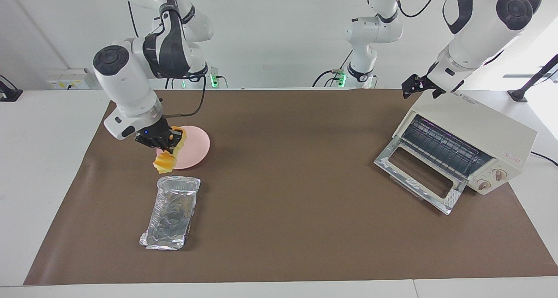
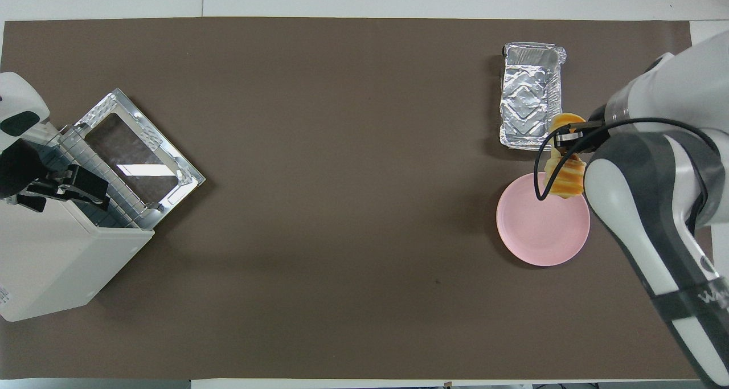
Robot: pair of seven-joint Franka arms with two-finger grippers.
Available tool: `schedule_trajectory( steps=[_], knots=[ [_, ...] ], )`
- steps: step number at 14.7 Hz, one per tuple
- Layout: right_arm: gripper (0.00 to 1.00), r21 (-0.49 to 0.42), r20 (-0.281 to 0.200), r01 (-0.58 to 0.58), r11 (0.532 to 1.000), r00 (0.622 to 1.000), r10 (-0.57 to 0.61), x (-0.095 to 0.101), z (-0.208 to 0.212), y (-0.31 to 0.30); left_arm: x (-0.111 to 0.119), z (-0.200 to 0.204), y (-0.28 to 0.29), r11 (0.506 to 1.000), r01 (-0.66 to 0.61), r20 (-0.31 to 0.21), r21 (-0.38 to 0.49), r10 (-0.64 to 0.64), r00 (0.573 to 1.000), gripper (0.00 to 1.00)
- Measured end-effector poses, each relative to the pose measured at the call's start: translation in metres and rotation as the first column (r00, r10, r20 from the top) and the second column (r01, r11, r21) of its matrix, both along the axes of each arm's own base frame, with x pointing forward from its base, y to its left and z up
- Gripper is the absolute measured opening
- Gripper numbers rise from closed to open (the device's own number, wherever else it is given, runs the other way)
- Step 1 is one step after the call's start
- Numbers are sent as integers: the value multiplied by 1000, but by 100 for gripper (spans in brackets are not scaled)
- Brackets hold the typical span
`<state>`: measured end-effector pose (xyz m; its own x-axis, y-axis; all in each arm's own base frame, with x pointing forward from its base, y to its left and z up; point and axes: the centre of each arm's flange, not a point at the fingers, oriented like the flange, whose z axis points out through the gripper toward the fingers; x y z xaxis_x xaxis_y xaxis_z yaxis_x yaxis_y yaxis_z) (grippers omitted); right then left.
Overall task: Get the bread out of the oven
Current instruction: 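Lift the pastries out and move them over the pink plate, then lower the pastries onto the pink plate and open the right gripper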
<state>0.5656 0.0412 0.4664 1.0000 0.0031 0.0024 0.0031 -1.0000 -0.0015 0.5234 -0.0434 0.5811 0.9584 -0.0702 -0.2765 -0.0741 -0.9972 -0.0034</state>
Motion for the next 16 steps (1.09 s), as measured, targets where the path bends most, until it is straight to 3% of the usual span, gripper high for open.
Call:
schedule_trajectory(
  steps=[4,6,11,16],
  knots=[
    [10,-2,97,-2,1000,995,3,-82,-66,-4,0,0,0,1000,0,0,0,0,1000,100],
    [10,-2,122,-5,1000,993,5,-107,-96,-5,0,0,0,1000,0,0,0,0,1000,100],
    [10,4,161,-7,1000,987,6,-107,-132,-5,0,0,0,1000,0,0,0,0,1000,100],
    [10,6,150,-7,1000,989,6,-105,-152,-4,0,0,0,1000,0,0,0,0,1000,100]
  ],
)
